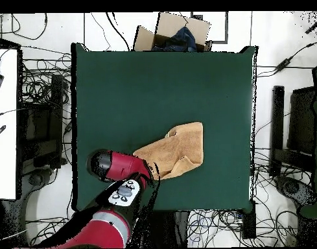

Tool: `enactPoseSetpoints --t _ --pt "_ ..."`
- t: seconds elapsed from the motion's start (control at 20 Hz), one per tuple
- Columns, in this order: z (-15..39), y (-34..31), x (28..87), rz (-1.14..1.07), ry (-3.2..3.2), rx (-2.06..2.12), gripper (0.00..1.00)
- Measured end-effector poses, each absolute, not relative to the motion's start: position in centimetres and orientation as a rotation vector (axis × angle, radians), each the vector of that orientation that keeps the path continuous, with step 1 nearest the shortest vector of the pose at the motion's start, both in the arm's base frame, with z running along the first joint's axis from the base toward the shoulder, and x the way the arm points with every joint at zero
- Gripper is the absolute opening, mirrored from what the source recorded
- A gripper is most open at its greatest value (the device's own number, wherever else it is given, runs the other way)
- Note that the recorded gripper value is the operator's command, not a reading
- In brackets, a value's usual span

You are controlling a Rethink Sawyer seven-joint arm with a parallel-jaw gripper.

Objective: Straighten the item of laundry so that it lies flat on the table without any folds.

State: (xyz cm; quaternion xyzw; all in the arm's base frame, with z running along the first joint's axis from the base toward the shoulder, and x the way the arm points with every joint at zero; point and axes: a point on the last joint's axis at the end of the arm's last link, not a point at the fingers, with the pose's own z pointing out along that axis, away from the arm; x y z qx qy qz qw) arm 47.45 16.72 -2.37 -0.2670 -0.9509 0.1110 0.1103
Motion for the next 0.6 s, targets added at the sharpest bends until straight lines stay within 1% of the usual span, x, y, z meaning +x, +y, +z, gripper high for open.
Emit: enactPoseSetpoints --t 0.35,0.6 --pt "-0.7 17.0 48.5 0.296 -2.811 -0.797 0.00" --pt "0.1 16.1 49.6 0.272 -2.815 -0.838 0.00"
